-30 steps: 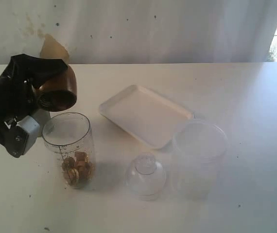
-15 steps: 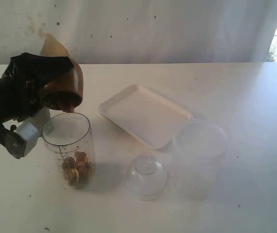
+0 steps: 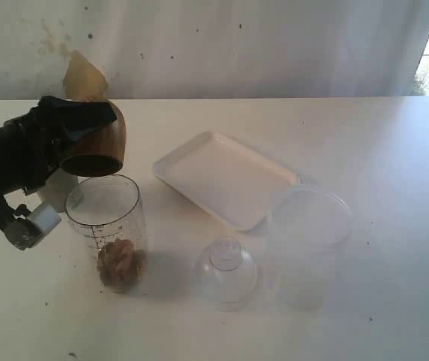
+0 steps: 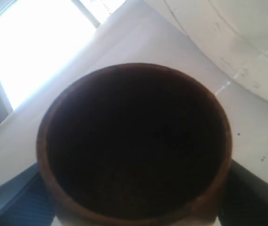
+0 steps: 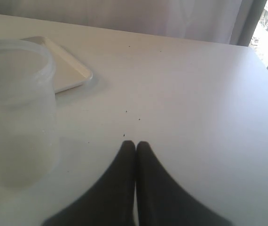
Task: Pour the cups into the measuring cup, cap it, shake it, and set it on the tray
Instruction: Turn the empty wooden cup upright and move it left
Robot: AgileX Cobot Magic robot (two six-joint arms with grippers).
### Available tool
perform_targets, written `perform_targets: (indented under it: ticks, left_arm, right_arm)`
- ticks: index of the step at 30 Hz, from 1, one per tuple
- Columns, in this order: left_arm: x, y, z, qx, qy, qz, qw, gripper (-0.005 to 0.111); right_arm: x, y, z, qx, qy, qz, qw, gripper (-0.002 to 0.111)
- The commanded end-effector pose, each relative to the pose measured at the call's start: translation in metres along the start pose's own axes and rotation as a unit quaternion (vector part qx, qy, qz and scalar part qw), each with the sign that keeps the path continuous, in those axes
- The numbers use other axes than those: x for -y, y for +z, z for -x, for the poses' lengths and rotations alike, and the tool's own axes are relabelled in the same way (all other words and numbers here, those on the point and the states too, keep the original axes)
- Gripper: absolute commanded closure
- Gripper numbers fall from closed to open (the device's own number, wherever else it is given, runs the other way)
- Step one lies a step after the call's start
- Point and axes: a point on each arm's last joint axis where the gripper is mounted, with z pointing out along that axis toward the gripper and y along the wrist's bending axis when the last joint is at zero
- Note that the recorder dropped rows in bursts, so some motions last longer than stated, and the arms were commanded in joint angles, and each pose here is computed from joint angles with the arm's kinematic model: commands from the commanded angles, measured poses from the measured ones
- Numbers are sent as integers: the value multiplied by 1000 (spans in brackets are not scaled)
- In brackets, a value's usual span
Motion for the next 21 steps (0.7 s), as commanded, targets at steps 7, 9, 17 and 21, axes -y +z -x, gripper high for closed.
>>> perform_targets:
  ticks: [7,9,17,21]
  left_arm:
    - [0,0,-1,-4,-24,3,1000,107]
    - [0,0,-3,-12,-73,3,997,107]
    - [-5,-1,-5,-10,-400,38,916,107]
    - [-11,-2,-9,0,-575,79,814,107]
  right_arm:
    - [0,1,-1,-1,-3,-2,1000,108]
    - [0,1,-1,-1,-3,-2,1000,108]
    - [0,1,-1,-1,-3,-2,1000,108]
    - [0,1,-1,-1,-3,-2,1000,108]
